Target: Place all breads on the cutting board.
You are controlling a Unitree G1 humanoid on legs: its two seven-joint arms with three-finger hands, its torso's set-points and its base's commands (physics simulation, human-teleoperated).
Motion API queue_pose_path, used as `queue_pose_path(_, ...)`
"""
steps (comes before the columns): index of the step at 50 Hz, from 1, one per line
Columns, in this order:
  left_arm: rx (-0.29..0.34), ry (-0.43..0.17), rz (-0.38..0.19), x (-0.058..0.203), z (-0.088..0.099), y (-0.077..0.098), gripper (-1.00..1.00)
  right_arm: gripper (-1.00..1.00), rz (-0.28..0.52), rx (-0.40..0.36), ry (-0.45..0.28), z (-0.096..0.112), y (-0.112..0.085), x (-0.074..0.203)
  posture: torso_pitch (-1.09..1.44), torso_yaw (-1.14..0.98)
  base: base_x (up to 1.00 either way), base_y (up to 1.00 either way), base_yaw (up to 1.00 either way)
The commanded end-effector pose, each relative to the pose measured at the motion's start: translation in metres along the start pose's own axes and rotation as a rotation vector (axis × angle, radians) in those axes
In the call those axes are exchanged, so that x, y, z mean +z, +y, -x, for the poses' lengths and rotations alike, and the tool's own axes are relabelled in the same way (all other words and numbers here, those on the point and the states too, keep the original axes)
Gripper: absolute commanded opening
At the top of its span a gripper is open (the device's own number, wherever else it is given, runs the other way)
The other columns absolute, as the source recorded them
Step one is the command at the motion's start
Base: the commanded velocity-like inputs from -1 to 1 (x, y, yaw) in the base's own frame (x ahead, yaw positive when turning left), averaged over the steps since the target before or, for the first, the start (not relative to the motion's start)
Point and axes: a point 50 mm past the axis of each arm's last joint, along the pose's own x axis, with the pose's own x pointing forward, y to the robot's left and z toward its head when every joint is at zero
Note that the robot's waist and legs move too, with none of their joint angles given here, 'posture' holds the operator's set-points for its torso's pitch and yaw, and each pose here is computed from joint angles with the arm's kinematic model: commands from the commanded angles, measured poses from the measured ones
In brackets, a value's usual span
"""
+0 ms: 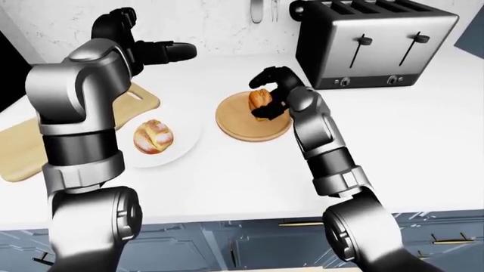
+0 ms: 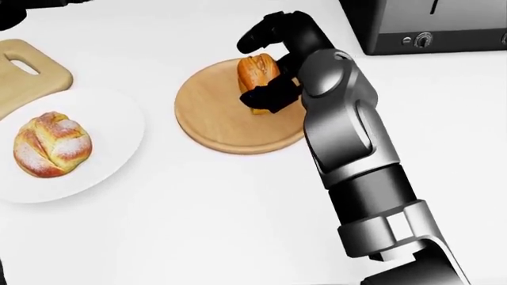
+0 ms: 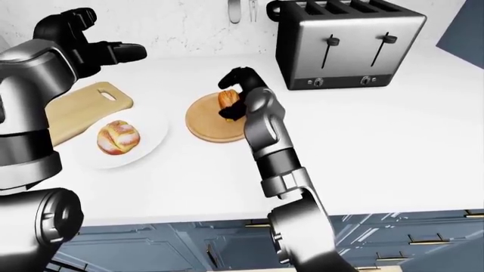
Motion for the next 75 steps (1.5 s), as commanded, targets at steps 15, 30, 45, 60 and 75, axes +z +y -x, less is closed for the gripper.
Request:
queue_pose_path(15, 0.004, -0.103, 0.011, 0.022, 0.01, 0.002, 1.0, -0.2, 0.074, -0.089, -0.1, 0.004, -0.013, 0.022, 0.0, 0.0, 0.0, 0.0, 0.0)
queue_pose_path(30, 0.005, -0.1, 0.011, 0.021, 0.01, 0.002, 1.0, -1.0, 0.07, -0.142, -0.127, 0.002, -0.025, 0.033, 0.0, 0.0, 0.0, 0.0, 0.0)
queue_pose_path(45, 0.009, -0.091, -0.001, 0.014, 0.012, 0.007, 1.0, -1.0, -0.037, -0.175, -0.186, 0.007, -0.074, 0.093, 0.0, 0.0, 0.0, 0.0, 0.0)
queue_pose_path(60, 0.01, -0.08, -0.226, 0.016, 0.062, 0.054, 1.0, -1.0, 0.0, -0.2, -0.241, 0.04, -0.129, 0.151, 0.0, 0.0, 0.0, 0.0, 0.0)
queue_pose_path(75, -0.067, -0.043, -0.336, -0.015, 0.096, 0.068, 0.69, -1.0, 0.009, -0.204, -0.241, 0.037, -0.124, 0.149, 0.0, 0.0, 0.0, 0.0, 0.0)
